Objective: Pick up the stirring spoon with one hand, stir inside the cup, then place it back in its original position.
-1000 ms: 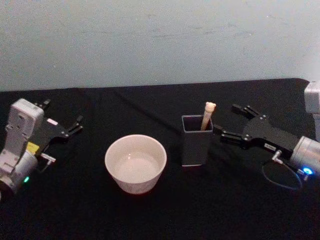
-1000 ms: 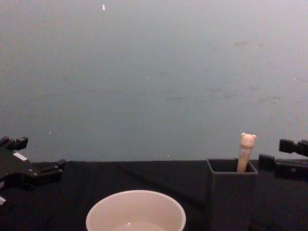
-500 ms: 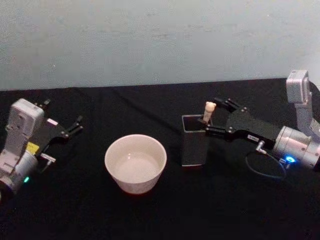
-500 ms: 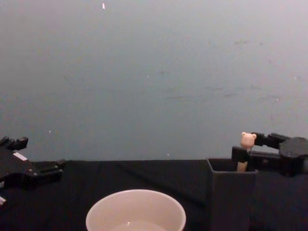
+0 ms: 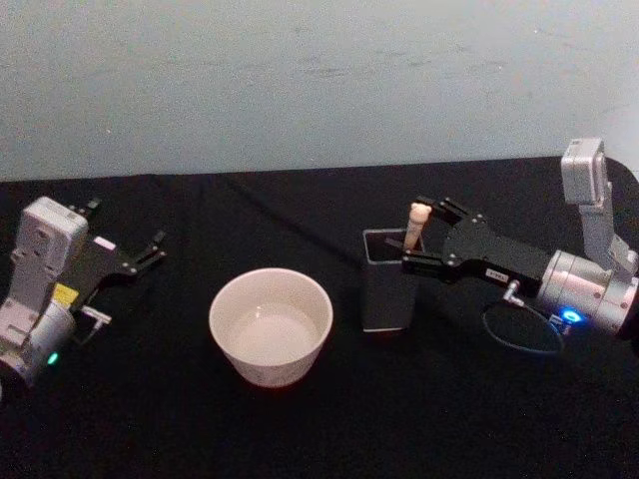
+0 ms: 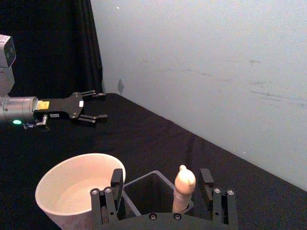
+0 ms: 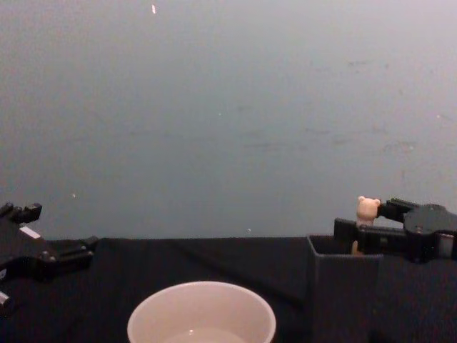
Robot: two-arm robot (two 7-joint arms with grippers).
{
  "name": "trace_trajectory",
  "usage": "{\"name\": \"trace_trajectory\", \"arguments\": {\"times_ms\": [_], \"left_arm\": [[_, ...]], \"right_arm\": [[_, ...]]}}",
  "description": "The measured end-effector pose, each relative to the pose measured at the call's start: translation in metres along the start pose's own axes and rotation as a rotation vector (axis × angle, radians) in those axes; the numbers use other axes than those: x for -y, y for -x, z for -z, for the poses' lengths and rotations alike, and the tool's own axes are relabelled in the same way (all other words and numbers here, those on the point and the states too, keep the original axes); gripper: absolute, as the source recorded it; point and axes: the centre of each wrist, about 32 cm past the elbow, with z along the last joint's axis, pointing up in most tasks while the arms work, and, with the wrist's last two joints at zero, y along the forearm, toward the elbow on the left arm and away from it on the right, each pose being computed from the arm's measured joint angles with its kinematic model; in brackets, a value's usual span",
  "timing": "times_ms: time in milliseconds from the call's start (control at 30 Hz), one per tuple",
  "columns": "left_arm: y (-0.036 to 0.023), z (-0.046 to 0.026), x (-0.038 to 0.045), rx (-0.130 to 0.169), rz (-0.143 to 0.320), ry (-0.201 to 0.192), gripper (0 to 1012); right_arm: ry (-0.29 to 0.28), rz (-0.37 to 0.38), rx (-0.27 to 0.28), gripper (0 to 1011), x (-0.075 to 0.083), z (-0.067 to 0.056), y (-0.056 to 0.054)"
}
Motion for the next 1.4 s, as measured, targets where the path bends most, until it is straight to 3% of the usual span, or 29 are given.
{"name": "trace_trajectory", "arguments": {"times_ms": [533, 800, 1067, 1167, 1300, 1400], "left_arm": [[0.0000, 0.0000, 0.0000, 0.000, 0.000, 0.000, 1001], [0.0000, 0.0000, 0.0000, 0.000, 0.000, 0.000, 1001], [0.0000, 0.0000, 0.0000, 0.000, 0.000, 0.000, 1001], [0.0000, 0.0000, 0.0000, 0.000, 0.000, 0.000, 1001], [0.0000, 0.0000, 0.0000, 0.000, 0.000, 0.000, 1001], [0.0000, 0.0000, 0.0000, 0.000, 0.000, 0.000, 1001]], "right_arm": [[-0.001, 0.002, -0.001, 978, 0.0004, -0.0003, -0.0003], [-0.002, 0.002, -0.001, 797, 0.0005, -0.0004, -0.0003], [-0.002, 0.002, -0.001, 503, 0.0004, -0.0005, -0.0003], [-0.002, 0.002, -0.001, 447, 0.0004, -0.0005, -0.0003], [-0.002, 0.002, -0.001, 274, 0.0004, -0.0005, -0.0003], [-0.002, 0.002, -0.001, 214, 0.0004, -0.0004, -0.0003]]}}
